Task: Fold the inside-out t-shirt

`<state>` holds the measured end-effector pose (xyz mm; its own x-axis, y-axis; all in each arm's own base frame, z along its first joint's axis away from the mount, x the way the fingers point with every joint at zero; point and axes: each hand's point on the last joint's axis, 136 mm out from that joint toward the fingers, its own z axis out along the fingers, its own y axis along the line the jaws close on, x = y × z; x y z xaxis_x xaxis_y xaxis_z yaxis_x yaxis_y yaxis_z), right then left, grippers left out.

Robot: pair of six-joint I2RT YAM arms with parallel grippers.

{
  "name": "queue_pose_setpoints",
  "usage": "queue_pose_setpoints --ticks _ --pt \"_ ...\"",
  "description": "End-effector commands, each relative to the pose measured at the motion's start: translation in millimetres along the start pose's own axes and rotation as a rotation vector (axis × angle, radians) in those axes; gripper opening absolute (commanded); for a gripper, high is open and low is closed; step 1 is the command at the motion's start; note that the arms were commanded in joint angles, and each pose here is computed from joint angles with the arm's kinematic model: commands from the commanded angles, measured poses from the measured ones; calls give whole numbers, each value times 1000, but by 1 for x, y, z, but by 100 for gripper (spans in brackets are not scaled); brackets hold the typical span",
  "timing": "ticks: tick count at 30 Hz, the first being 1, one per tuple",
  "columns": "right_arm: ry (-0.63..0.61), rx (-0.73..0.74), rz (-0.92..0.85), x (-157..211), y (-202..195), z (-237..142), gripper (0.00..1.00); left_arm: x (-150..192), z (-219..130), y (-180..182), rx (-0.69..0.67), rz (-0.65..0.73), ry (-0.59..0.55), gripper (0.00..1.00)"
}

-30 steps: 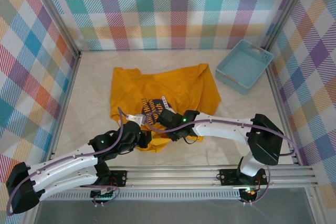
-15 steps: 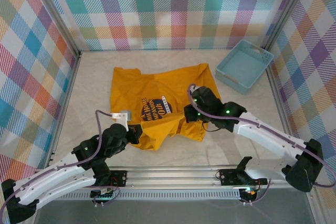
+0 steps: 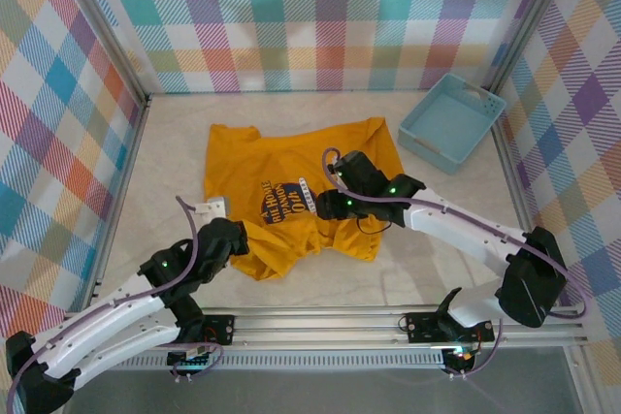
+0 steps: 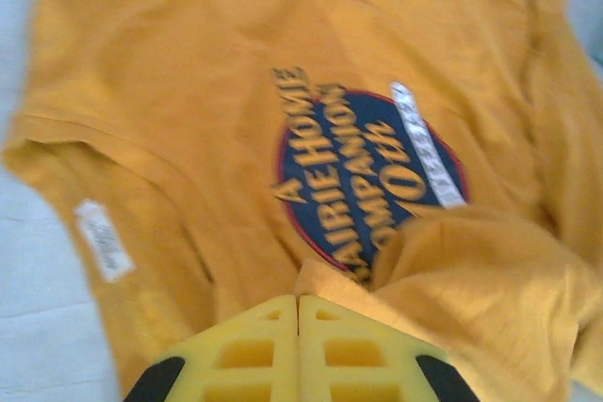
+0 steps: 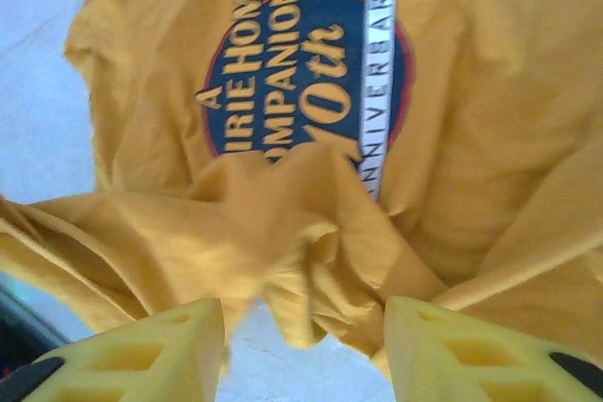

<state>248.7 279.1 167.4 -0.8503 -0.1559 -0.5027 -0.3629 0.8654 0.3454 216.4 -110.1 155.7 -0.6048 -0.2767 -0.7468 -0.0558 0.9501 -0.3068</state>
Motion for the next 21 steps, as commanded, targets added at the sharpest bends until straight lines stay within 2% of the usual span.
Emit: queue_pose_setpoints --ticks 1,3,6,11,13,15,18,21 --pt "54 217 15 20 -52 -9 51 -22 -5 27 -155 -26 -52 0" --pt "121 280 41 44 -71 -4 51 -26 -4 33 -186 -38 -55 0" --pt "179 244 61 69 -66 11 54 -27 -2 36 -196 -53 -50 0" --pt "203 319 -34 74 -42 36 68 -31 -3 38 -203 -74 -56 0" --pt "227 370 -27 75 -46 50 73 -35 -6 41 -217 -77 -66 0" --pt "259 508 -46 78 -66 60 75 -43 -11 45 -237 -79 -81 0" --pt "277 699 -91 79 -99 55 74 -58 -22 54 -288 -82 -102 0" --pt "260 768 -88 78 -126 31 66 -83 -37 66 -360 -99 -128 0"
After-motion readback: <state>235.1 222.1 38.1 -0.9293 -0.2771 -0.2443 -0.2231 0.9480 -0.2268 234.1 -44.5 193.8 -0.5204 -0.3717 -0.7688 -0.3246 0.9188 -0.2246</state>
